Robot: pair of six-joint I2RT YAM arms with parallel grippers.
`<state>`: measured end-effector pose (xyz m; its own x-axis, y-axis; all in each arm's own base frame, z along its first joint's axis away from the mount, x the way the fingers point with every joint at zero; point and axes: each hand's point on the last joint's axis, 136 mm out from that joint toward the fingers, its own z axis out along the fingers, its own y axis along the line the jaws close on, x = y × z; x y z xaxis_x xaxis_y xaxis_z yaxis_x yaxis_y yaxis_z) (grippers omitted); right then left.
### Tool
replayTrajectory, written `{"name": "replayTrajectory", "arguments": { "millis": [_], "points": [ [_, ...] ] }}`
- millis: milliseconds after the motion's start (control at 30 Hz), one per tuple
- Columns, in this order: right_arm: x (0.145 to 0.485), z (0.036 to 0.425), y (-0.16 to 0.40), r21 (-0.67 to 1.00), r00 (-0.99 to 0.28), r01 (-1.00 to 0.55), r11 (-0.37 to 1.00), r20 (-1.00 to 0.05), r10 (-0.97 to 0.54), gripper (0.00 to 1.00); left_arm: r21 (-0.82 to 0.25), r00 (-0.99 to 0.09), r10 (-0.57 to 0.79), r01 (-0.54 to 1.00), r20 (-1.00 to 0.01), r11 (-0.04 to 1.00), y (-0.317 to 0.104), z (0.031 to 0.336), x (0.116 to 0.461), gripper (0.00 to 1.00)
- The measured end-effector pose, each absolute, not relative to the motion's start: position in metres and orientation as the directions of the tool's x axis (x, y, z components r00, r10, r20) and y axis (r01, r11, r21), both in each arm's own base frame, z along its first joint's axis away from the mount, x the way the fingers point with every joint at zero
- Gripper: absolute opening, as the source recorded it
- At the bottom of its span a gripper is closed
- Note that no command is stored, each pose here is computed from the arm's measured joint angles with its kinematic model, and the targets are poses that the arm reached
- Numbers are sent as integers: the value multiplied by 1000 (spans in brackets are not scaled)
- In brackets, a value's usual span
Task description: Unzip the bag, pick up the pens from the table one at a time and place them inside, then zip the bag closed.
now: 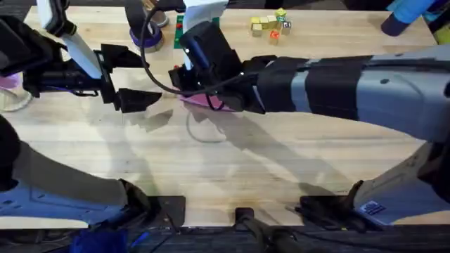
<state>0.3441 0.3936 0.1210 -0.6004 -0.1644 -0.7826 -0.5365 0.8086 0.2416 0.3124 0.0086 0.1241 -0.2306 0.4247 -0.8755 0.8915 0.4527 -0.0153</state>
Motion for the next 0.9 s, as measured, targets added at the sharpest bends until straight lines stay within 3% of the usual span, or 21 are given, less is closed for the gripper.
{"name": "replayTrajectory", "arguments": {
  "millis": [467, 900],
  "points": [
    [344, 123, 393, 242, -599, -537, 808, -784, -163, 30, -16, -231, 425, 892, -875, 453, 9, 124, 312, 993],
    [337, 154, 385, 250, -586, -541, 803, -797, -147, 28, 8, -211, 430, 891, -878, 453, 10, 125, 316, 993]
  ]
}}
